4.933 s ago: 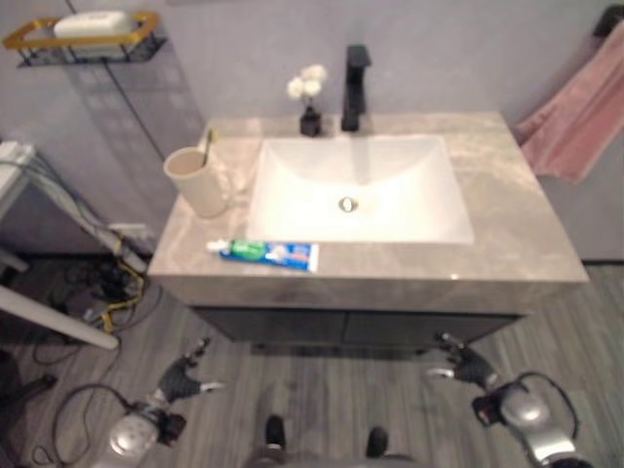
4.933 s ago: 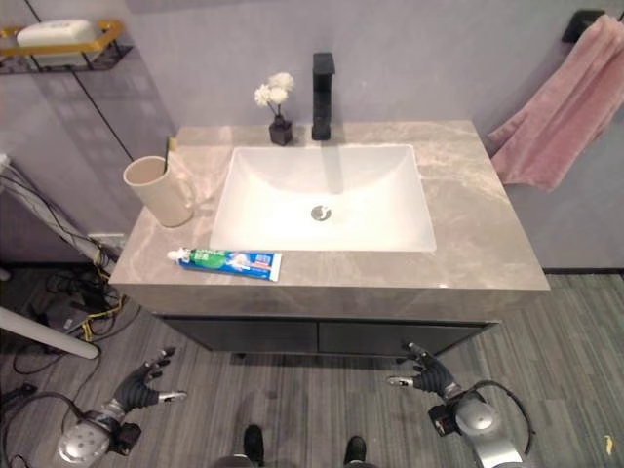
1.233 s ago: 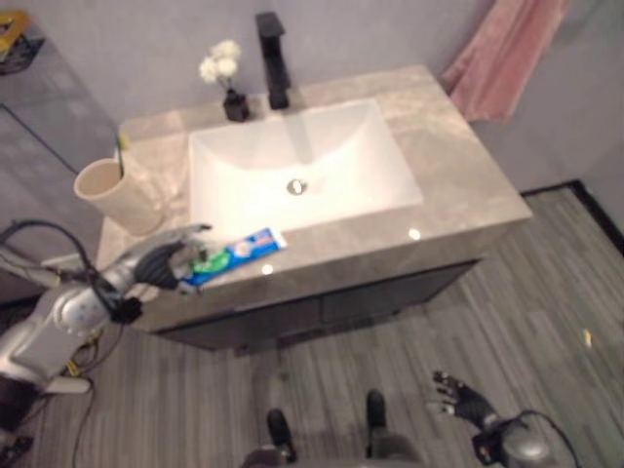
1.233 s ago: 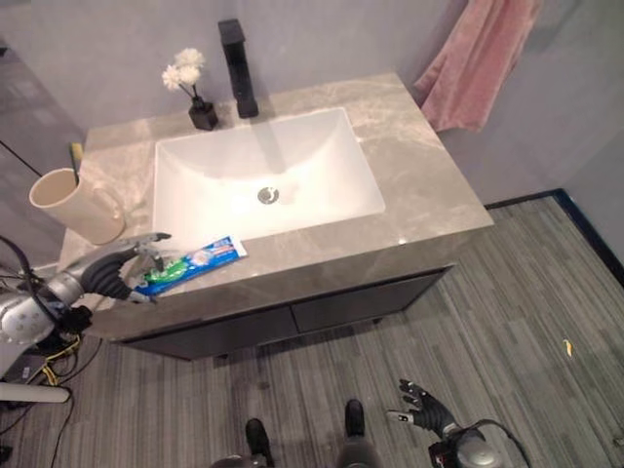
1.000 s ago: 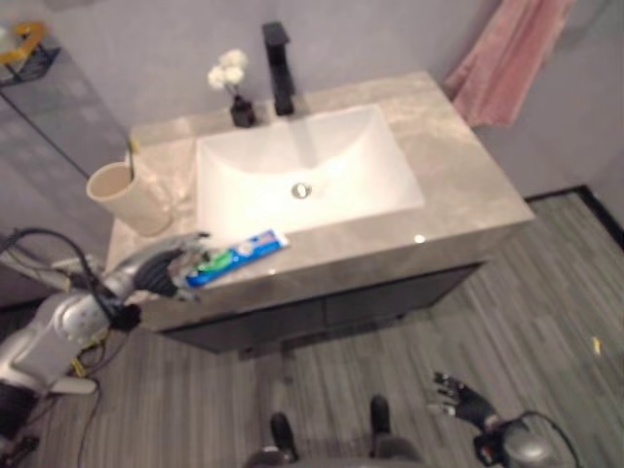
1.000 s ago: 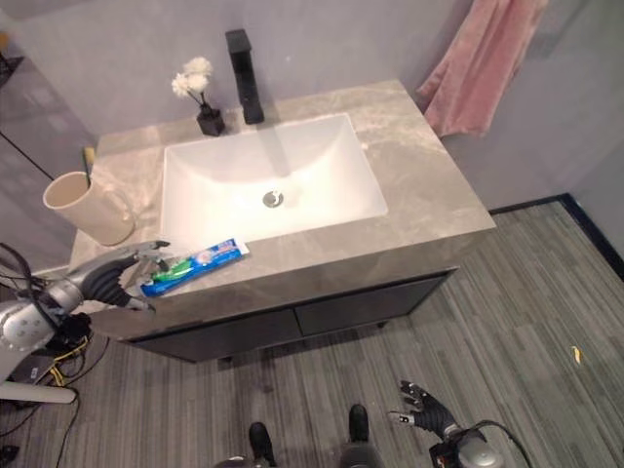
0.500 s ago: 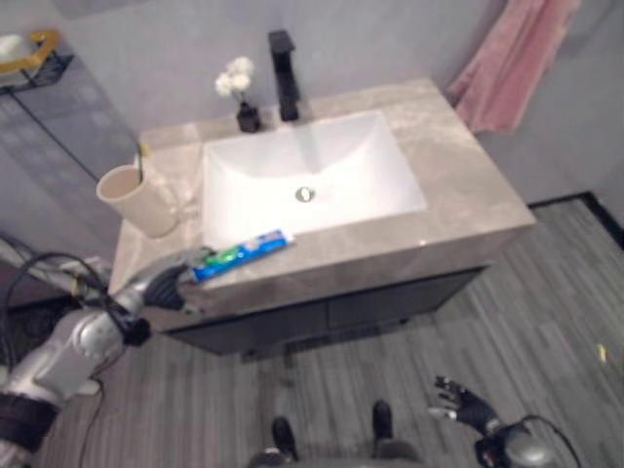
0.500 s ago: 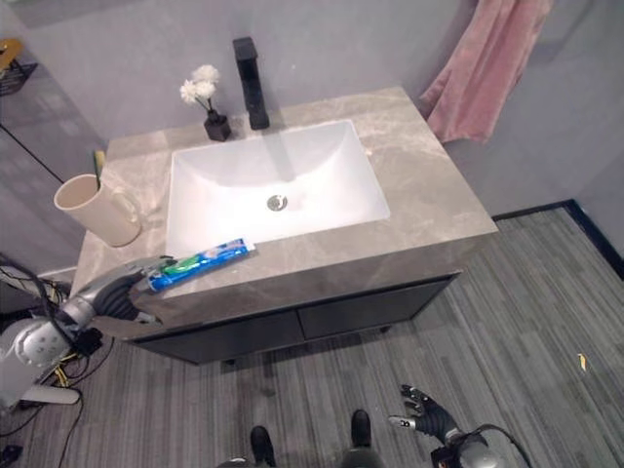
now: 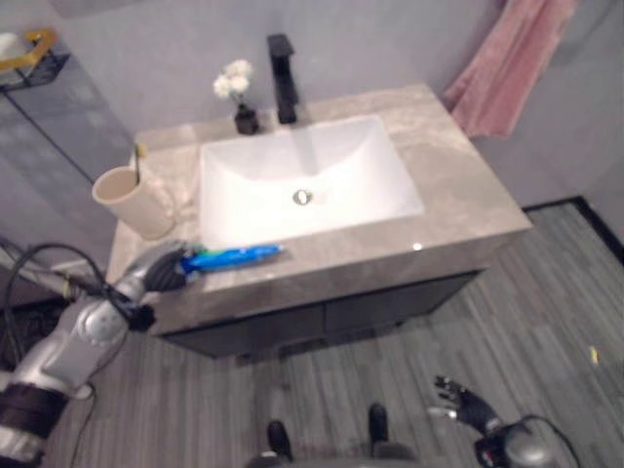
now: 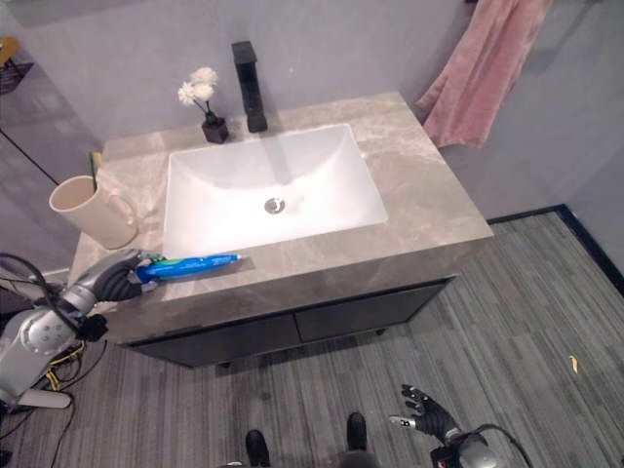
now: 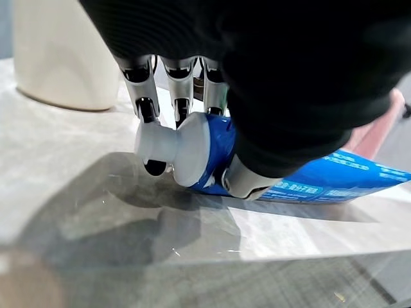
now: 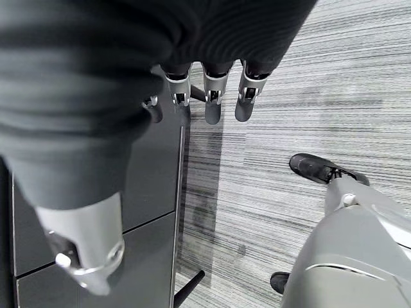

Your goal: Put brush and paste in cup on sink, flatten towel.

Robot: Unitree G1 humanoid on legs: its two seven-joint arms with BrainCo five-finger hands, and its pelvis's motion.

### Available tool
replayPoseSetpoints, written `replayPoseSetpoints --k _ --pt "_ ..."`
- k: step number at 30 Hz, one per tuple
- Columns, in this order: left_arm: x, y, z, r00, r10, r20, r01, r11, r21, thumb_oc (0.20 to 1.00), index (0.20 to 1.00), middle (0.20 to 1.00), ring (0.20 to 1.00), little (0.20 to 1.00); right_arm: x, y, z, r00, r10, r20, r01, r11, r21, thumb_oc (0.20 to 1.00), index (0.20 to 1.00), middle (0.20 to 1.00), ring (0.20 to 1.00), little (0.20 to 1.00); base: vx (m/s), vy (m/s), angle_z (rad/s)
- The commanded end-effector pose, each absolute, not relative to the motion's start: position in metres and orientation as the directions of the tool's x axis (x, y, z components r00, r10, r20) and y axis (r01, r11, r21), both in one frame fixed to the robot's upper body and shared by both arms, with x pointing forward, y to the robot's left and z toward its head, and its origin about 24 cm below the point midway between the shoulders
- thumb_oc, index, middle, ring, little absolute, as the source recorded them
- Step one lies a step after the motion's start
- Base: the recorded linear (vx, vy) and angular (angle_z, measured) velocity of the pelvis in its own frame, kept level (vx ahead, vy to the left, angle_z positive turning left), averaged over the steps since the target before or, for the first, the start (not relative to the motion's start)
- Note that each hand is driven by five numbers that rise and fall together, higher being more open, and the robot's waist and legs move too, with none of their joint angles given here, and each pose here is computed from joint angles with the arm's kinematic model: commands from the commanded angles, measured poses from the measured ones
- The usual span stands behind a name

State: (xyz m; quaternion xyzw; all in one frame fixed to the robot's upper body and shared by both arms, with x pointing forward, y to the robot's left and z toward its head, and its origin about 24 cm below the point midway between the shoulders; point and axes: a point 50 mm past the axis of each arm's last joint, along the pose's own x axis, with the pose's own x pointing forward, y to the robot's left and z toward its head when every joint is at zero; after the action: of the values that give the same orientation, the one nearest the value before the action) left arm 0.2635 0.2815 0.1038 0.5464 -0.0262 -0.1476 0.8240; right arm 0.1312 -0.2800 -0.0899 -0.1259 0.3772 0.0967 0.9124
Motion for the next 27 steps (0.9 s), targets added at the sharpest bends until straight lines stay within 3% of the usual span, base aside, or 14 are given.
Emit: replayPoseSetpoints --k 1,9,18,27 --pt "0.254 0.280 0.075 0.918 -0.286 -0.273 0.369 0.373 0.851 0.200 0.200 0.200 0.200 0.200 0.147 -0.279 -0.079 0.731 0.109 -0.673 -0.318 0.928 -0.196 1.000 1.000 1.000 1.000 1.000 0.00 0.000 0.00" --pt "0.256 0.282 0.080 0.935 -0.269 -0.233 0.318 0.336 0.887 0.200 0.200 0.200 0.200 0.200 0.147 -0.276 -0.079 0.743 0.106 -0.661 -0.295 0.938 -0.181 1.000 1.000 1.000 1.000 1.000 0.00 0.000 0.00" --pt "0.257 0.268 0.086 0.966 -0.255 -0.031 0.155 0.484 0.861 0.200 0.200 0.200 0.200 0.200 0.153 -0.283 -0.076 0.806 0.000 -0.592 -0.107 0.983 -0.146 1.000 1.000 1.000 1.000 1.000 0.00 0.001 0.01" --pt "0.264 0.257 0.096 0.968 -0.205 0.145 0.002 0.584 0.812 0.200 0.200 0.200 0.200 0.200 0.181 -0.301 -0.040 0.908 -0.123 -0.400 0.069 0.987 -0.147 1.000 1.000 1.000 1.000 1.000 -0.01 0.017 0.05"
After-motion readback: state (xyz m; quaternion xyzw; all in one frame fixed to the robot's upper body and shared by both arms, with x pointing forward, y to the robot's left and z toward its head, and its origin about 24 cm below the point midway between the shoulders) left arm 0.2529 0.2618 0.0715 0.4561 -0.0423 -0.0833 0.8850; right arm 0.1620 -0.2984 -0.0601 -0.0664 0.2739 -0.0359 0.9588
